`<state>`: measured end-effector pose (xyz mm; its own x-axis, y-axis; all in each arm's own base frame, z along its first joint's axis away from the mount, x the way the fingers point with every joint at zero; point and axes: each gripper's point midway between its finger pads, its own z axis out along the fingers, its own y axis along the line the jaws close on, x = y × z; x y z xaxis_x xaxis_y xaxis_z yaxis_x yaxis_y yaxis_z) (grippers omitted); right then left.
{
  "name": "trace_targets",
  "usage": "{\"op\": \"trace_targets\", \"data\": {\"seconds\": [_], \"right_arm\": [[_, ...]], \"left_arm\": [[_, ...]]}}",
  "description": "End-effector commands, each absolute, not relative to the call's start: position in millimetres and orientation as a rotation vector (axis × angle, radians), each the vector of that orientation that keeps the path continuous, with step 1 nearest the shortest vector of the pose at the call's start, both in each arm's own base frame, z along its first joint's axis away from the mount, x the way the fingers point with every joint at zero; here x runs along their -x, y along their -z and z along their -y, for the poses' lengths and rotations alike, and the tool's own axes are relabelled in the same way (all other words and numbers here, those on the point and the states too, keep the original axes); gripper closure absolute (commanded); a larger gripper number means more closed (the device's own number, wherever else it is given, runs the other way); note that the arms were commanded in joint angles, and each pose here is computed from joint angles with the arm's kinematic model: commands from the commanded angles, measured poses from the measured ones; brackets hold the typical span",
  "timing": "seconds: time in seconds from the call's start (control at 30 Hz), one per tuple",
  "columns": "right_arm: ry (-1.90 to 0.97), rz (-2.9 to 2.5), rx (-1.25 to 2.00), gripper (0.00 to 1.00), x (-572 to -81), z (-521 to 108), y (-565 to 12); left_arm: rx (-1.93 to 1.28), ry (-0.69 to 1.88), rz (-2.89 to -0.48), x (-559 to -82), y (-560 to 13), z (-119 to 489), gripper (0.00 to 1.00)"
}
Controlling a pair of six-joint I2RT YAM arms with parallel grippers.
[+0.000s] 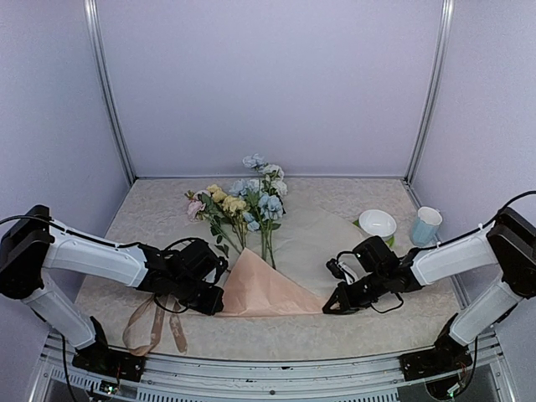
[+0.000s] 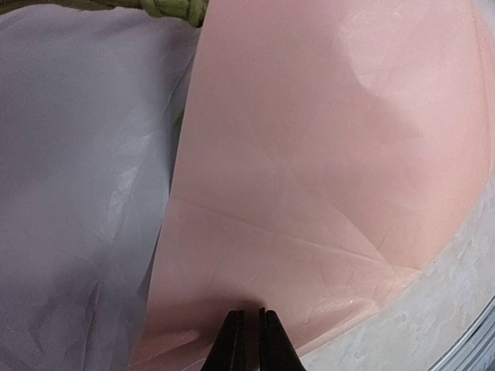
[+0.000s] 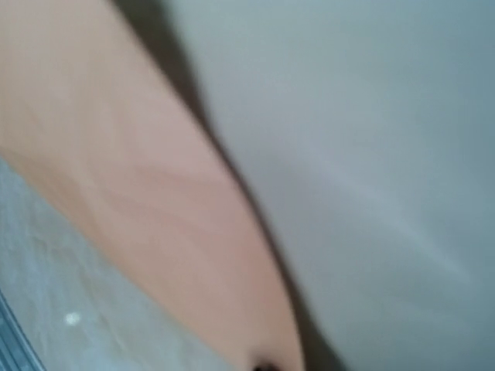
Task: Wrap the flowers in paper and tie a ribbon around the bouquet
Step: Press the fold line of the 1/4-folded wrapping paper.
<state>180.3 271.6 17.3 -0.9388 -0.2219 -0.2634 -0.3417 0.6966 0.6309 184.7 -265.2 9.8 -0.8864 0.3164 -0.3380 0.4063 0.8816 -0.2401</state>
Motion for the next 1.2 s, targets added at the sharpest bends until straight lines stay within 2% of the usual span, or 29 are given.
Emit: {"op": "trace_targets", "data": {"seconds": [0.0,0.27,0.37,0.43,0.5,0.53,0.63,0.73,0.97,1.03,1.17], "right_arm": [[-0.876,-2.884,0.281,0.99,-168.2,-222.5,8.3],[-0.813,-2.843,0.152,0.96,-175.2,-192.3,-9.8],[-0.735,-2.789,0.221,0.96,-193.7,-193.9,-37.2],[-0.716,-2.73,0.361,0.92,-201.2,-208.6,-59.4],[-0.797,-2.613,0.57,0.8,-205.3,-238.4,-84.8],[-0.884,-2.548,0.653,0.68,-206.0,-255.1,-97.0],[-1.058,-2.427,0.77,0.41,-211.5,-291.8,-113.9],[-1.037,-2.431,0.824,0.36,-226.3,-312.8,-102.6],[-1.07,-2.498,1.021,0.37,-221.1,-360.1,-54.7],[-1.115,-2.476,1.043,0.46,-217.2,-367.4,-54.7],[-1.165,-2.43,1.037,0.8,-213.0,-369.5,-63.4]], "left_arm": [[-0.623,0.228,-2.997,-138.9,36.5,216.6,0.91],[-0.625,0.228,-2.99,-139.4,34.8,216.7,0.91],[-0.624,0.232,-2.986,-139.8,34.0,217.2,0.9],[-0.627,0.234,-2.986,-139.5,33.8,217.9,0.9],[-0.625,0.233,-2.987,-139.4,34.1,217.6,0.9],[-0.625,0.234,-2.986,-139.3,33.8,217.9,0.9],[-0.621,0.23,-2.986,-139.3,33.7,217.3,0.9],[-0.613,0.232,-2.978,-140.9,32.0,218.1,0.9],[-0.607,0.253,-2.958,-146.5,26.1,224.1,0.87],[-0.606,0.261,-2.959,-146.4,25.4,224.6,0.87],[-0.598,0.296,-2.935,-151.4,18.5,230.3,0.87]]}}
